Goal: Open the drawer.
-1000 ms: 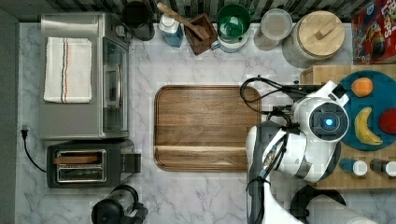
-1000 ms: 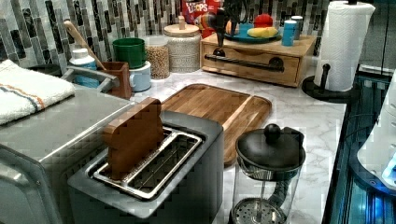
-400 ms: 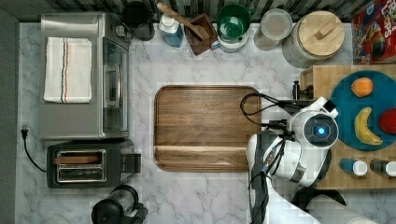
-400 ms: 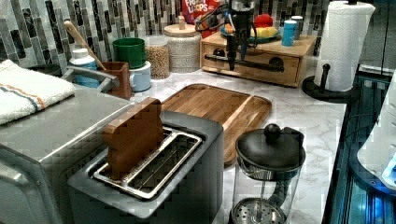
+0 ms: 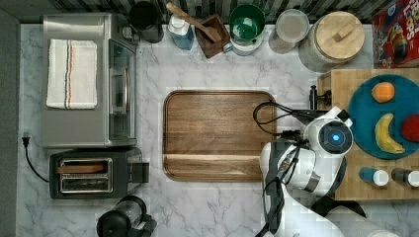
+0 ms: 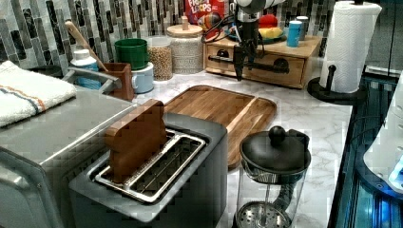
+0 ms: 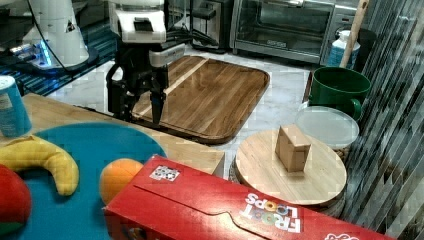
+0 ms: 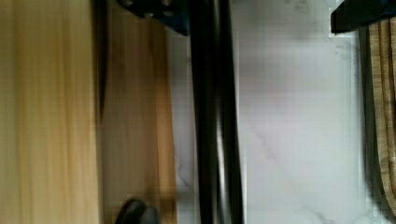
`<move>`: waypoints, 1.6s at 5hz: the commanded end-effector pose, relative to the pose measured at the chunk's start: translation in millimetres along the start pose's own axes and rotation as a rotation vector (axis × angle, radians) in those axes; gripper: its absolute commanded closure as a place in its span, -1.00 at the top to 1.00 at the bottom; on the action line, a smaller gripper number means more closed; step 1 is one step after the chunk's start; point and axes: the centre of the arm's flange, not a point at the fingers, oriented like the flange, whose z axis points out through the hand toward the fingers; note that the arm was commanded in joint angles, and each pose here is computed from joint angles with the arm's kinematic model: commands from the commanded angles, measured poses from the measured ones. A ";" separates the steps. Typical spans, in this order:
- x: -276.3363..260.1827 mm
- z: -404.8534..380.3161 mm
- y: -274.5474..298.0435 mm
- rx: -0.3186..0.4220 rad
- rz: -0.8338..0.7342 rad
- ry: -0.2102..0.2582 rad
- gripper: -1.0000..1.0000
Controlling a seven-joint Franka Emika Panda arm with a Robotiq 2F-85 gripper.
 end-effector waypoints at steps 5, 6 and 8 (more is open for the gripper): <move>43.4 -52.4 -163.5 0.143 -0.168 -0.031 1.00; 35.3 -55.9 -190.2 0.155 -0.143 -0.036 1.00; 28.7 -62.7 -204.4 0.156 -0.124 -0.059 1.00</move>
